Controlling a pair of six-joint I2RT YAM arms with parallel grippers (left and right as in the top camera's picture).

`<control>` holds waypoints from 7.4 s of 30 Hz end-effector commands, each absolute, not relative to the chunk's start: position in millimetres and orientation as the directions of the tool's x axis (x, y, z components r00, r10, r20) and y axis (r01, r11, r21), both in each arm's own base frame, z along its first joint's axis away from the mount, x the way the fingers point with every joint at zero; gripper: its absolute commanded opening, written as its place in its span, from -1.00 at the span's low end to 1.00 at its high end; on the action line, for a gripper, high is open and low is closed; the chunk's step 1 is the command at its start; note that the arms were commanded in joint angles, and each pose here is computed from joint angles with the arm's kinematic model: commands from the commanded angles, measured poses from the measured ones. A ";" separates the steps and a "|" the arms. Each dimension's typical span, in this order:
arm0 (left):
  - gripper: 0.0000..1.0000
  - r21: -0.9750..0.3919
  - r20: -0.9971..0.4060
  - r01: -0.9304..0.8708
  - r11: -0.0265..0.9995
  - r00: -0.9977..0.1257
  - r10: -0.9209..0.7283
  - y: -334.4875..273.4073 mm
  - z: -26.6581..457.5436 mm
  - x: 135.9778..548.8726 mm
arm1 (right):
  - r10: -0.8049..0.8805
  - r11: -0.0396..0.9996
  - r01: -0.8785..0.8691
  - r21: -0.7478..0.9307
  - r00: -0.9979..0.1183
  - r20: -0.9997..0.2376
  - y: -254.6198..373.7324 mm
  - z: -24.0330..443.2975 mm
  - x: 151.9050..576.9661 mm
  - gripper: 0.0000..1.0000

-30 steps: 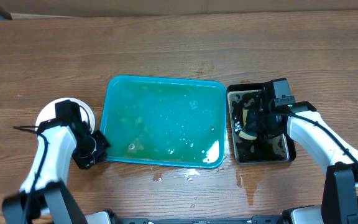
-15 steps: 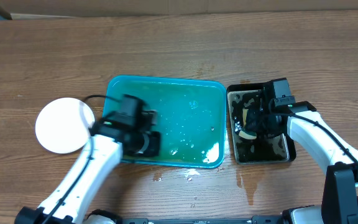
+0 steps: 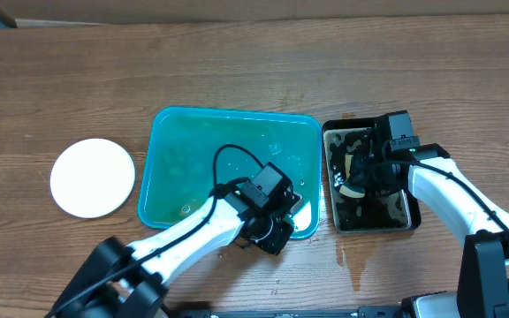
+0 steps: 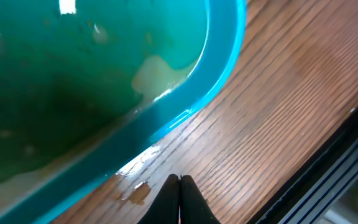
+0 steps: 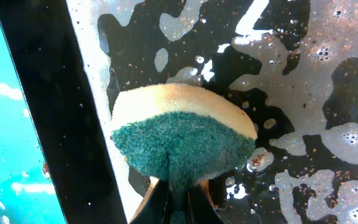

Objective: Clean dirty plates on tray and stack at the side

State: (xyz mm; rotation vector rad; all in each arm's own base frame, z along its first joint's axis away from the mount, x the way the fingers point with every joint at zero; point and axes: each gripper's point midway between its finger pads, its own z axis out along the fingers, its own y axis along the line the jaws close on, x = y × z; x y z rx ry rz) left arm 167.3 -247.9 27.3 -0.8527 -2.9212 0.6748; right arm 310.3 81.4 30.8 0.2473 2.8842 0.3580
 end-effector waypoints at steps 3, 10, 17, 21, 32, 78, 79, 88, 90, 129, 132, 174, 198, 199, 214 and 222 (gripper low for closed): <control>-0.89 -0.470 -0.084 0.475 0.744 -0.863 0.498 -255.4 32.1 172.6 | 0.188 0.956 0.133 0.262 -0.962 -0.197 82.8 29.3 310.3 -0.92; -0.91 -0.480 -0.059 0.460 0.747 -0.866 0.496 -254.9 27.2 170.9 | 0.188 0.956 0.133 0.262 -0.963 -0.195 82.7 29.1 309.7 -0.92; -0.89 -0.550 -0.055 0.380 0.744 -0.905 0.422 -271.0 35.3 175.2 | 0.187 0.956 0.134 0.261 -0.963 -0.193 82.6 29.0 309.3 -0.92; -0.90 -0.542 -0.033 0.340 0.768 -0.923 0.385 -270.8 32.7 176.9 | 0.187 0.956 0.134 0.261 -0.963 -0.193 82.6 29.0 309.3 -0.92; -0.90 -0.521 0.046 0.269 0.810 -0.939 0.341 -266.8 15.8 174.1 | 0.188 0.956 0.134 0.261 -0.963 -0.193 82.7 29.0 309.4 -0.92; -0.92 -0.248 -0.236 0.312 0.917 -0.938 0.255 -228.4 101.3 244.1 | 0.186 0.948 0.115 0.298 -0.957 -0.222 89.6 26.6 321.8 -0.91; -0.91 -0.247 -0.246 0.300 0.921 -0.939 0.240 -224.2 105.4 246.4 | 0.182 0.950 0.122 0.286 -0.964 -0.194 88.2 21.3 315.9 -0.91; -0.92 -0.254 -0.263 0.238 0.938 -0.950 0.170 -200.0 121.7 253.3 | 0.388 0.901 0.400 -0.169 -0.916 -0.103 -4.2 -18.4 277.1 -0.92; -0.92 -0.249 -0.254 0.238 0.939 -0.952 0.174 -198.5 120.7 251.1 | 0.425 0.902 0.429 -0.045 -0.901 -0.085 10.0 -20.6 286.5 -0.92; -0.92 -0.240 -0.258 0.236 0.942 -0.951 0.172 -196.9 120.5 252.3 | 0.289 0.955 0.291 -0.065 -0.957 -0.038 27.7 -20.3 275.2 -0.92; -0.92 -0.240 -0.257 0.235 0.942 -0.951 0.172 -196.8 120.4 252.2 | 0.273 0.962 0.273 -0.007 -0.961 -0.043 37.5 -12.6 286.3 -0.92; -0.81 -0.237 -0.258 0.232 0.944 -0.951 0.169 -196.3 120.4 252.7 | -0.038 0.995 -0.056 0.081 -0.978 -0.205 93.0 44.5 330.0 -0.18; 0.21 -0.178 -0.273 -0.038 0.983 -0.958 -0.086 -91.9 141.8 284.0 | 0.057 0.990 0.012 0.143 -0.946 -0.319 88.9 139.0 327.1 1.00; 0.21 -0.173 -0.249 -0.068 0.983 -0.962 -0.111 -83.0 141.3 280.5 | 0.059 0.990 0.015 0.142 -0.948 -0.312 87.9 139.4 324.1 1.00; 0.25 -0.171 -0.442 -0.074 0.982 -0.885 -0.144 -44.9 201.3 235.5 | 0.198 0.970 0.105 0.218 -0.862 -0.467 67.6 204.5 286.4 1.00; 0.66 -0.200 -0.665 -0.035 0.979 -0.729 -0.162 -32.9 240.6 192.9 | 0.227 0.964 0.072 0.257 -0.724 -0.651 49.6 233.5 236.4 1.00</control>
